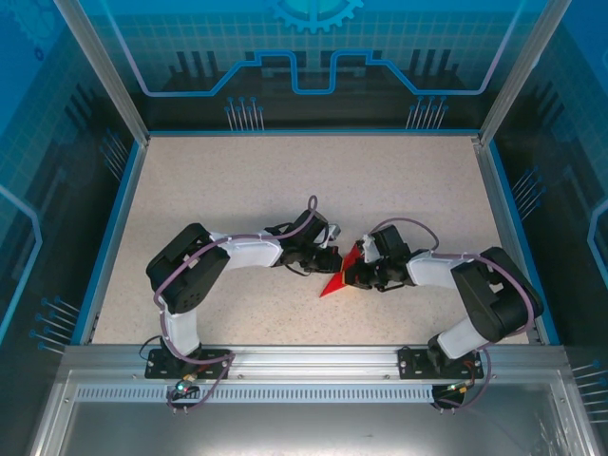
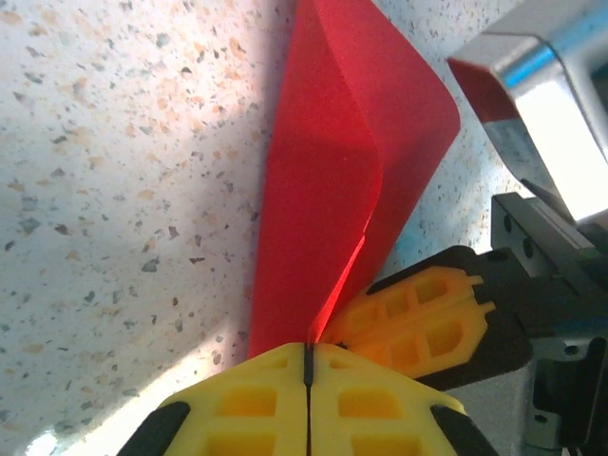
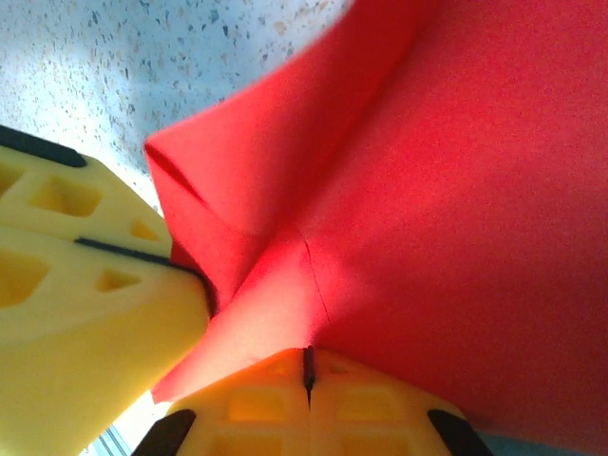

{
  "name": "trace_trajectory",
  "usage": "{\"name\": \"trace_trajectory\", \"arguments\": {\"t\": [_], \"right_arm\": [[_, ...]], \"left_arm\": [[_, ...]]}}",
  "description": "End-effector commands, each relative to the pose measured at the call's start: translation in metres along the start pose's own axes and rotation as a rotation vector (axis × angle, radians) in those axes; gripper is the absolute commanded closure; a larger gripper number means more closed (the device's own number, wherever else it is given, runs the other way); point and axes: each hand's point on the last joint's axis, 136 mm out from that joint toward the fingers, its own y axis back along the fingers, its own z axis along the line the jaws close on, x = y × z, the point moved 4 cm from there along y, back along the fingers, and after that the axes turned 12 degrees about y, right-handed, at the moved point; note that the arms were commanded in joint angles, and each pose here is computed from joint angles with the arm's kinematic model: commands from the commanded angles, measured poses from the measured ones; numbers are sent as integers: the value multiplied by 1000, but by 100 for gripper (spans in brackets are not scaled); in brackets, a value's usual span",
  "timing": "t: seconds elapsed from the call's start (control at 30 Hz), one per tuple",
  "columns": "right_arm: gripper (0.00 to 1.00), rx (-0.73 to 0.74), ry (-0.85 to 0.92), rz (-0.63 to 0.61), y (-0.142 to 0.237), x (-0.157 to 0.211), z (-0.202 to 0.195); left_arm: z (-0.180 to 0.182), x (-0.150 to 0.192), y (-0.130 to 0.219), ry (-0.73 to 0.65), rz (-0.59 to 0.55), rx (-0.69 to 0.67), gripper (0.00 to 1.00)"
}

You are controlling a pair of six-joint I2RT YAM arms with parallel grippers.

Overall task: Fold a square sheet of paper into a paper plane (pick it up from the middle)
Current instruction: Fold the wing for the fifth time at the center of the table.

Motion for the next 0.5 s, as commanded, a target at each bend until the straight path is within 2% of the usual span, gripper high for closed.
{"name": "trace_trajectory", "arguments": {"t": [0.0, 0.47], "right_arm": [[100, 46, -36, 20, 2, 14, -15], [100, 21, -46, -40, 9, 11, -17]], "left_arm": [[-1, -4, -1, 34, -34, 8, 94], [9, 9, -9, 71, 13, 23, 93]]}}
